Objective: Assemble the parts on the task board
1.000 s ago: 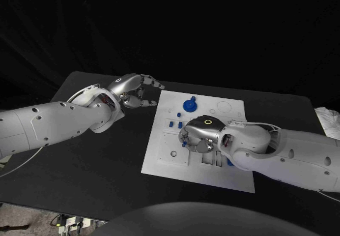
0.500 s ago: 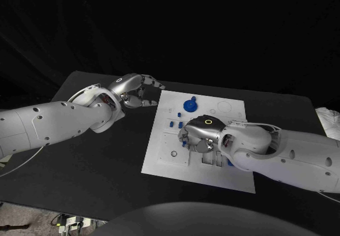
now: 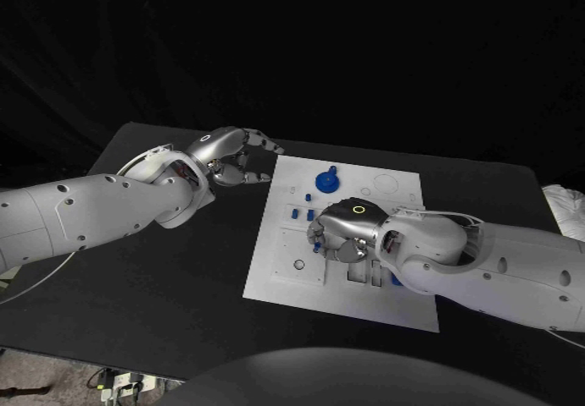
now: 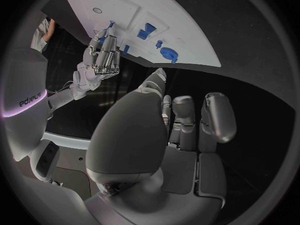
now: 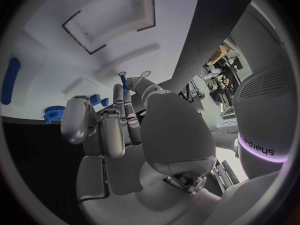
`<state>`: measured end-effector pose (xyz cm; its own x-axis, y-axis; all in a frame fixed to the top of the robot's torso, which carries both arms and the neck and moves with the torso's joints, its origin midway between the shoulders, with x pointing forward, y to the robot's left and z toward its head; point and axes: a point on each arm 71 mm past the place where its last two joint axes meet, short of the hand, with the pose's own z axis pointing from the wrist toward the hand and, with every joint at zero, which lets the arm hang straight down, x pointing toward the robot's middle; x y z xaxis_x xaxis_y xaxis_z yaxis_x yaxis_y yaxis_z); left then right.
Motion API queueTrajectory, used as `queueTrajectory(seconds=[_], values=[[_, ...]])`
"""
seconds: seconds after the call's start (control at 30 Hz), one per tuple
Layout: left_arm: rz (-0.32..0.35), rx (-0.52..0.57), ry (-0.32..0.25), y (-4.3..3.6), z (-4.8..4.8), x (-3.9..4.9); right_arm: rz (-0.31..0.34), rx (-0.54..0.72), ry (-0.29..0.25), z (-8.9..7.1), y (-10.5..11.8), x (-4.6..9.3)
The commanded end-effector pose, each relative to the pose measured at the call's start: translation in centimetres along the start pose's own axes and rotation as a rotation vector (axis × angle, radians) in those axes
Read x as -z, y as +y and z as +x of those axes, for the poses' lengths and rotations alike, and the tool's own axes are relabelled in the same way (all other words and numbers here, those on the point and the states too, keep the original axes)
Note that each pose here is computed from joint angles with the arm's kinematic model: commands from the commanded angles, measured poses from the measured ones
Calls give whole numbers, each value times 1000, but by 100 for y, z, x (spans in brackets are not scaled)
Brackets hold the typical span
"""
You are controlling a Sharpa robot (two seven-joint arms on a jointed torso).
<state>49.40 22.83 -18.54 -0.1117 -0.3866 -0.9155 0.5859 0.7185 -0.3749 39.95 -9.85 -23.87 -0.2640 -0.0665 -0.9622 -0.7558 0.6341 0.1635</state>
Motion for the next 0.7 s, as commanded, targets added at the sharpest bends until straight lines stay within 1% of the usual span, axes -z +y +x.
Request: queueTrajectory(seconds=[0.03, 0.7], values=[[2, 3, 15, -14, 15, -11, -1, 4, 18, 19, 4, -1], [0, 7, 23, -25, 25, -10, -1, -12, 14, 82, 12, -4]])
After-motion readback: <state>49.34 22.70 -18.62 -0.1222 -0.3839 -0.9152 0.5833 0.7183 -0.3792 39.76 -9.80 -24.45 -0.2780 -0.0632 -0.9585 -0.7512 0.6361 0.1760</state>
